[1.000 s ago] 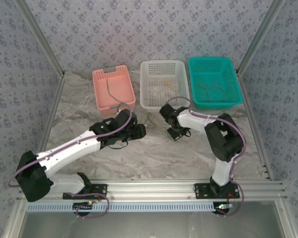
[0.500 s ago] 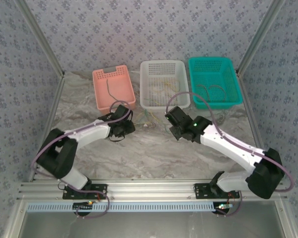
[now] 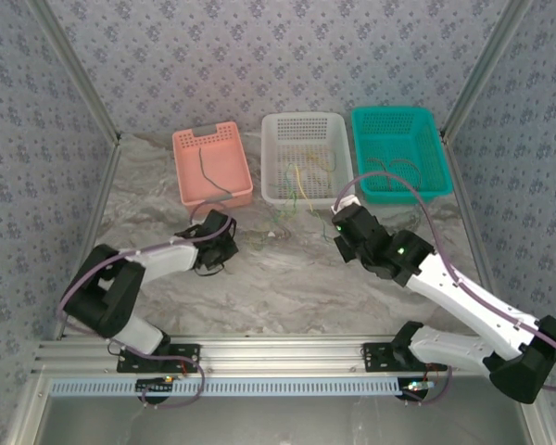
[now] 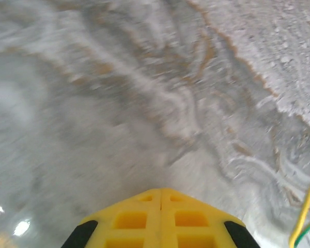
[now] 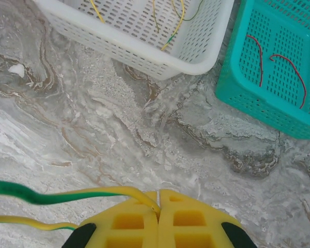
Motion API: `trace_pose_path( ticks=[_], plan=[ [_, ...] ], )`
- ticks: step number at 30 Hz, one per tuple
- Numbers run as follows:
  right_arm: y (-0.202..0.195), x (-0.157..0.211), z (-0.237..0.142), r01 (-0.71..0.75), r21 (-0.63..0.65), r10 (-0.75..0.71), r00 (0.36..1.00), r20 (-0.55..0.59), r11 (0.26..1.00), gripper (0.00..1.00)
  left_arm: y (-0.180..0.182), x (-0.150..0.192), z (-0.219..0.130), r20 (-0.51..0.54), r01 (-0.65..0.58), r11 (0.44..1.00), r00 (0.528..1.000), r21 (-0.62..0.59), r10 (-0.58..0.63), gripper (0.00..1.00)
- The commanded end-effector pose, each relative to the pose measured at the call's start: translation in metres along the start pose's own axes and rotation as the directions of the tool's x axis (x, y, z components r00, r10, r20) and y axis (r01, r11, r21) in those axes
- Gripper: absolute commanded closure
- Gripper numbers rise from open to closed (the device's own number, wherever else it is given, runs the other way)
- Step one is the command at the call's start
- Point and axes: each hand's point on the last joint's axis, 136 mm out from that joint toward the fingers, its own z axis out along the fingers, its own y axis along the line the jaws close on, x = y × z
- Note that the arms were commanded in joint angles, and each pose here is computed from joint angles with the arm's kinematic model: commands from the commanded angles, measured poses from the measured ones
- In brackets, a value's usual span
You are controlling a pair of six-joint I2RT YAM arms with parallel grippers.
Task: Untangle the cables
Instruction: Untie the cable.
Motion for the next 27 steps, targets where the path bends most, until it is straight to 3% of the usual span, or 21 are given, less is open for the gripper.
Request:
trace_pose_path(
  ticks=[1,5,7,12,18,23,27],
  plan=[
    [0.000,0.009,0.005,0.011,0.013,-0.010,0.999,-0.032,1.000,1.00,-0.020,-0.006,-0.046,0.061,0.014,0.994,0.998,0.113,-0.021,0.97],
    [0.003,0.010,0.008,0.036,0.022,-0.035,0.999,-0.038,0.999,1.00,-0.052,-0.024,-0.122,0.112,0.044,0.957,0.991,0.287,-0.079,0.50],
    [0.006,0.006,0.007,0.039,0.017,-0.039,0.999,-0.026,0.999,1.00,-0.074,-0.032,-0.152,0.120,0.029,0.915,0.989,0.403,-0.084,0.43],
    [0.009,-0.006,0.007,0.027,0.021,-0.028,1.000,0.015,0.999,1.00,-0.133,-0.026,-0.182,0.091,-0.112,0.796,0.993,0.594,0.072,0.44],
    [0.007,-0.028,0.005,0.010,0.096,-0.021,0.994,0.111,0.995,1.00,-0.165,0.008,-0.194,0.130,-0.226,0.644,0.972,0.731,0.194,0.48],
    [0.020,-0.042,0.003,-0.086,-0.049,0.091,0.991,0.095,0.995,1.00,-0.163,0.029,-0.170,0.247,-0.390,0.622,0.919,0.679,0.307,0.47],
    [0.037,-0.042,0.003,-0.132,-0.165,0.134,0.991,-0.004,0.977,1.00,-0.154,0.026,-0.150,0.436,-0.530,0.597,0.845,0.602,0.311,0.43]
  ],
)
